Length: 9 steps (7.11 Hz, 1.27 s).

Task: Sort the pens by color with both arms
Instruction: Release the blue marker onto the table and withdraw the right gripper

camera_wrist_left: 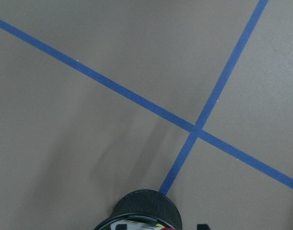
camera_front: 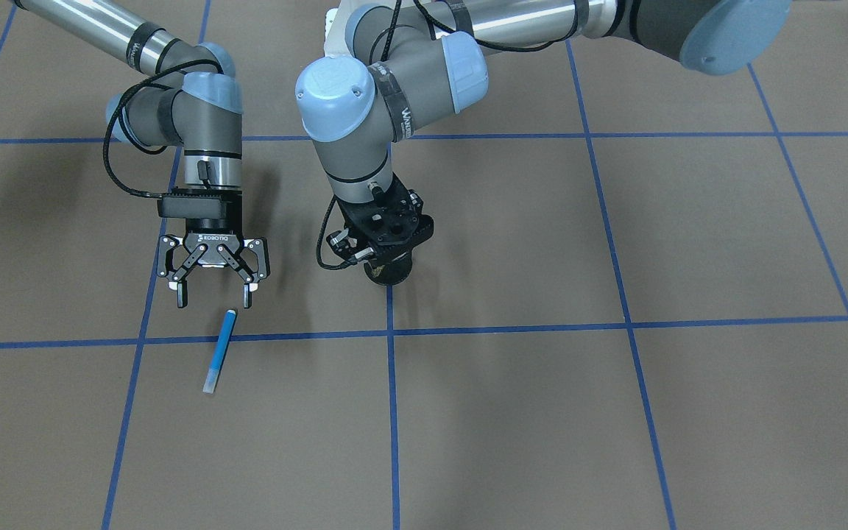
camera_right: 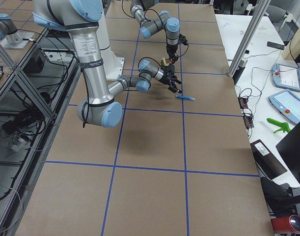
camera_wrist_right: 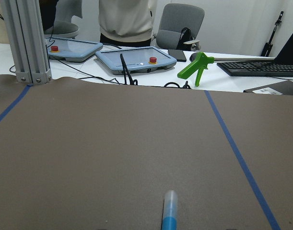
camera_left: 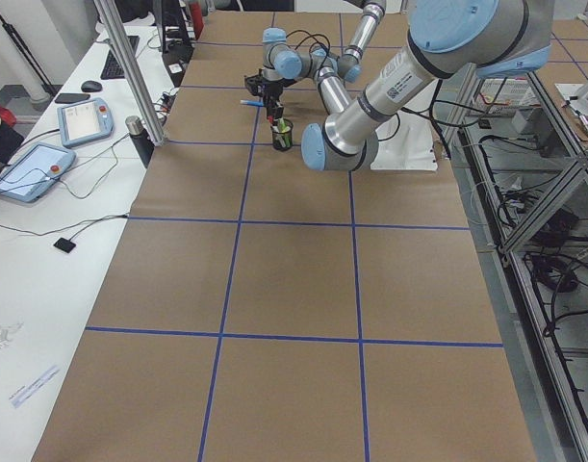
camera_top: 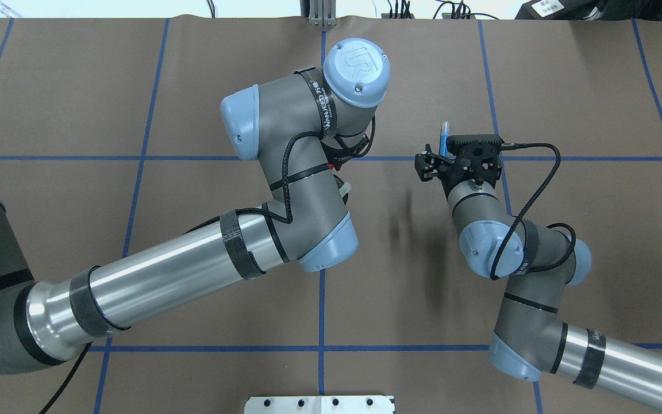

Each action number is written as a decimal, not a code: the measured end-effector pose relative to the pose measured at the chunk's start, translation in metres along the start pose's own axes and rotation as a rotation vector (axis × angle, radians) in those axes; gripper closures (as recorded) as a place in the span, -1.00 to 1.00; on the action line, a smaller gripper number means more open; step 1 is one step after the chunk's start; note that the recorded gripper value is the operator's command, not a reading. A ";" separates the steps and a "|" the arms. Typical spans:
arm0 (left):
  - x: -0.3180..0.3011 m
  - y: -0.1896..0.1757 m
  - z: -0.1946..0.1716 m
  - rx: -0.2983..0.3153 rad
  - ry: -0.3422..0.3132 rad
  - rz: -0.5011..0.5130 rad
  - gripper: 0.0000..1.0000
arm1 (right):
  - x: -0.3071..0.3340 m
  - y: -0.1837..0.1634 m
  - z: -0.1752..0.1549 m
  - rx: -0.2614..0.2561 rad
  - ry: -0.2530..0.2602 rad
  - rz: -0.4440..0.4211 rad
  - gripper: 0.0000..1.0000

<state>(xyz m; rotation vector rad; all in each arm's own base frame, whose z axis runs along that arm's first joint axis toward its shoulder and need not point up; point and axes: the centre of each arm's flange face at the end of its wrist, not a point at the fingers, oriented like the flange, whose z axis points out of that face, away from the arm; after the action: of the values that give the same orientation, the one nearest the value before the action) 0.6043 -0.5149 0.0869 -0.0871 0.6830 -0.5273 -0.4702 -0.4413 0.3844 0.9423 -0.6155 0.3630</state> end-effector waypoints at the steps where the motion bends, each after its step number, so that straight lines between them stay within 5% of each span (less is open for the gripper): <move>1: 0.000 0.000 0.000 0.000 0.000 -0.001 0.27 | 0.022 0.003 -0.005 -0.035 0.000 -0.008 -0.99; 5: 0.000 -0.001 -0.001 0.001 0.002 -0.002 0.58 | 0.146 -0.036 -0.016 -0.164 0.067 0.029 -0.99; 9: 0.000 -0.003 -0.009 0.002 0.015 0.000 1.00 | 0.160 -0.110 -0.018 -0.367 0.231 0.075 -1.00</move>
<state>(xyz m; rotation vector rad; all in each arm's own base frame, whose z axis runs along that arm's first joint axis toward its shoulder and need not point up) 0.5973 -0.5166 0.0813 -0.0814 0.6967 -0.5292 -0.2805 -0.4827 0.4079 0.5184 -0.4848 0.4033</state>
